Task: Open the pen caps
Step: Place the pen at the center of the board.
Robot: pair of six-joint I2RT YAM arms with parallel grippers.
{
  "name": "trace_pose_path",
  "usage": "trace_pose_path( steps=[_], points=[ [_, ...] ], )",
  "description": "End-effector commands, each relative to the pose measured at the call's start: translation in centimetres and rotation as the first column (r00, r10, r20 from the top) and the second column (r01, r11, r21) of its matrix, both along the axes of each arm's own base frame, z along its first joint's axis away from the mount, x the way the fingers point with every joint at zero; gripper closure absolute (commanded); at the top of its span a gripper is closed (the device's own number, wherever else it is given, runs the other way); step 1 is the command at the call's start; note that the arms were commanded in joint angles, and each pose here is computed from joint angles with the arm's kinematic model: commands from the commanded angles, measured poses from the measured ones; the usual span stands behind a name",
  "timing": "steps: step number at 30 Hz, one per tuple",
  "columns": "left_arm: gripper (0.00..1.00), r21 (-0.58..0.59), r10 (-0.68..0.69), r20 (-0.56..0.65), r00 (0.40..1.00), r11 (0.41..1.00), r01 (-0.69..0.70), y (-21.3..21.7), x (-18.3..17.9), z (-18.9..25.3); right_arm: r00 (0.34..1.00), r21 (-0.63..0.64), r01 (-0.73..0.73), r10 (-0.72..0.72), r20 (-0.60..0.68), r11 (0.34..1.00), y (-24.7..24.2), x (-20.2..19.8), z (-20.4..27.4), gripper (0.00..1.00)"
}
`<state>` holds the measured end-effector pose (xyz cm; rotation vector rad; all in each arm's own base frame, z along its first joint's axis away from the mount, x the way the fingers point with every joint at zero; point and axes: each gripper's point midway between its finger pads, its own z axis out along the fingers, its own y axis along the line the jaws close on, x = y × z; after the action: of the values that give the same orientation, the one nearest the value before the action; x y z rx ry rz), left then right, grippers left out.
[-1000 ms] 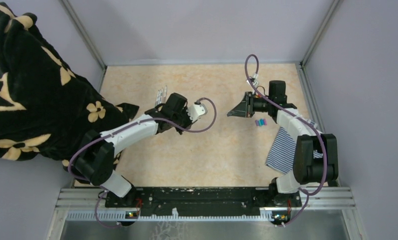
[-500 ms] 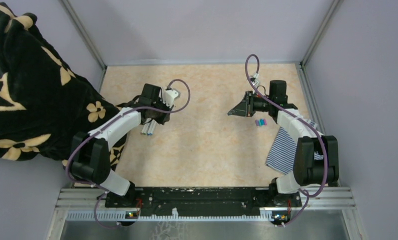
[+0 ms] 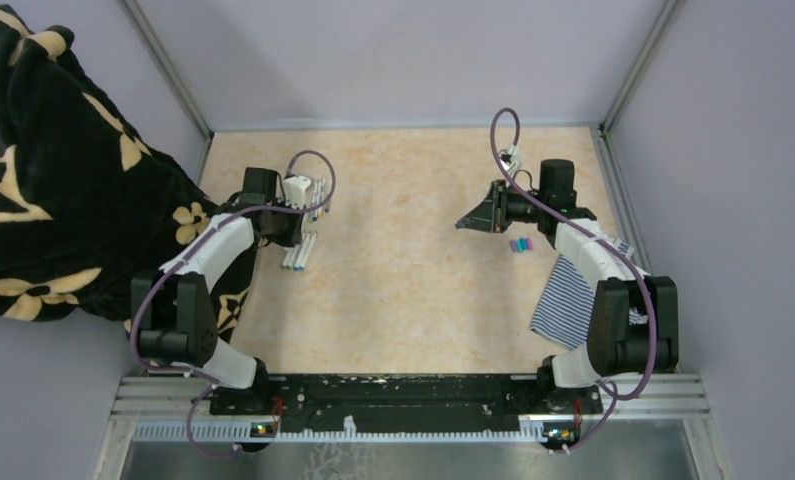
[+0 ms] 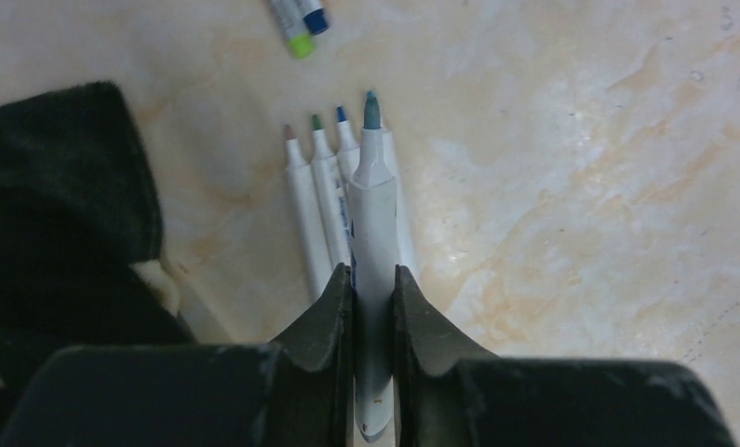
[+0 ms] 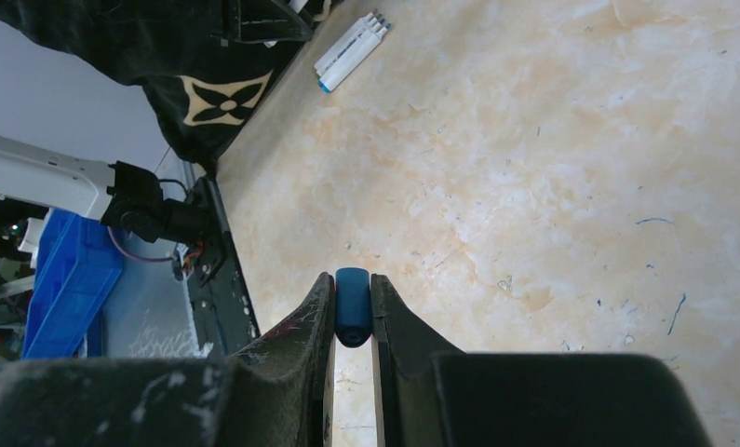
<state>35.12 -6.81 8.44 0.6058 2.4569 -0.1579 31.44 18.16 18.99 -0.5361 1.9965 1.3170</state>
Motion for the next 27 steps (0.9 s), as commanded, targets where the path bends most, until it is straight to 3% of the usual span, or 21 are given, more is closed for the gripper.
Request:
trace_pose_path(
  steps=[1, 13, 27],
  points=[
    [1.0, -0.008, 0.068, -0.033, 0.997, 0.998, -0.068, 2.1, -0.2, -0.6, 0.996, -0.001, -0.01, 0.01, 0.09, 1.0, 0.1, 0.0, 1.5, 1.0],
    [0.97, -0.052, 0.108, -0.117, 0.987, 0.992, -0.115, 4.2, 0.1, -3.2, 0.995, -0.011, -0.004, 0.005, 0.102, 1.0, 0.0, -0.1, 1.3, 1.0],
    [0.94, -0.049, 0.124, -0.114, 0.986, 0.99, -0.131, 5.0, 0.7, -4.2, 0.994, -0.013, 0.0, 0.001, 0.112, 1.0, -0.1, -0.1, 1.4, 1.0]
  ],
)
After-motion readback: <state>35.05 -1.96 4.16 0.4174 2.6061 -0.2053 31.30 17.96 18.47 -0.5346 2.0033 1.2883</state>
